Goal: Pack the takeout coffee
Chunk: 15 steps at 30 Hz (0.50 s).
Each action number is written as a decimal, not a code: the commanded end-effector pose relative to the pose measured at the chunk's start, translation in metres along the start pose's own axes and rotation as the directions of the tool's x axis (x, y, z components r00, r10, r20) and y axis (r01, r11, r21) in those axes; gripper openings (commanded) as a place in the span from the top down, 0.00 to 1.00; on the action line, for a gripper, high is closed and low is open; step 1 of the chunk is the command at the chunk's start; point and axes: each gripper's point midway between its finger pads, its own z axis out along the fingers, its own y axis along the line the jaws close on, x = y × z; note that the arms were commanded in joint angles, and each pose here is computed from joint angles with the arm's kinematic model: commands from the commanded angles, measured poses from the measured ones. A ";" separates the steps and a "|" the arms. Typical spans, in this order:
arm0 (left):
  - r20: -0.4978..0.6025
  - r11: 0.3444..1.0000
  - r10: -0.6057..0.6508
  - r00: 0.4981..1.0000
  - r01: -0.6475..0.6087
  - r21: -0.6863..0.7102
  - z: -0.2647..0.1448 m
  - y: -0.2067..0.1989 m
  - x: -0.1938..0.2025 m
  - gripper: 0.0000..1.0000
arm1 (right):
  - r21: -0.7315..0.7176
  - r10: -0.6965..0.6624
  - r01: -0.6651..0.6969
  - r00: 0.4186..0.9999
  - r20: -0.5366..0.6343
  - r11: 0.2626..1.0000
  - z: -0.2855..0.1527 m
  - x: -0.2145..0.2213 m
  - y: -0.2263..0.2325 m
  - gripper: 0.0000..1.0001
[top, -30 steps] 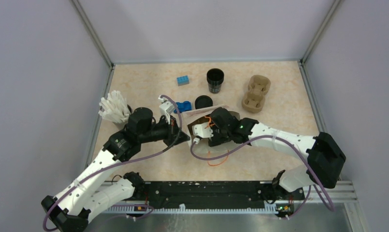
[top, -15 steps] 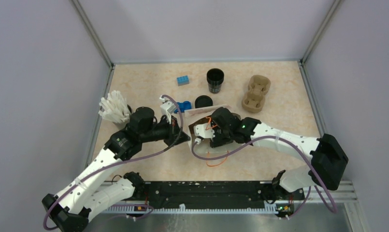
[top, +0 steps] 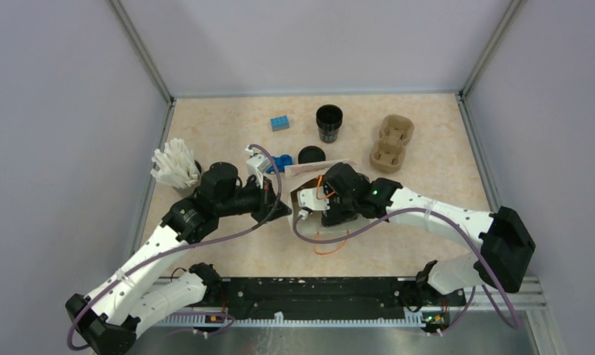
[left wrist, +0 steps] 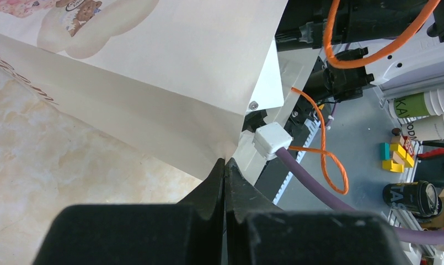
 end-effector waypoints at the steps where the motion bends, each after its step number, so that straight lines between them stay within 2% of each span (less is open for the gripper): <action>1: 0.046 1.000 0.023 0.999 -0.024 0.019 -0.003 -0.010 -0.018 1.00 | 0.063 0.048 -0.052 0.997 0.058 0.997 -0.017 -0.013 -0.027 0.03; 15: 0.047 0.999 0.020 0.999 -0.021 0.029 -0.003 -0.011 -0.018 1.00 | 0.044 0.051 -0.054 0.996 0.079 0.998 -0.030 -0.021 -0.033 0.21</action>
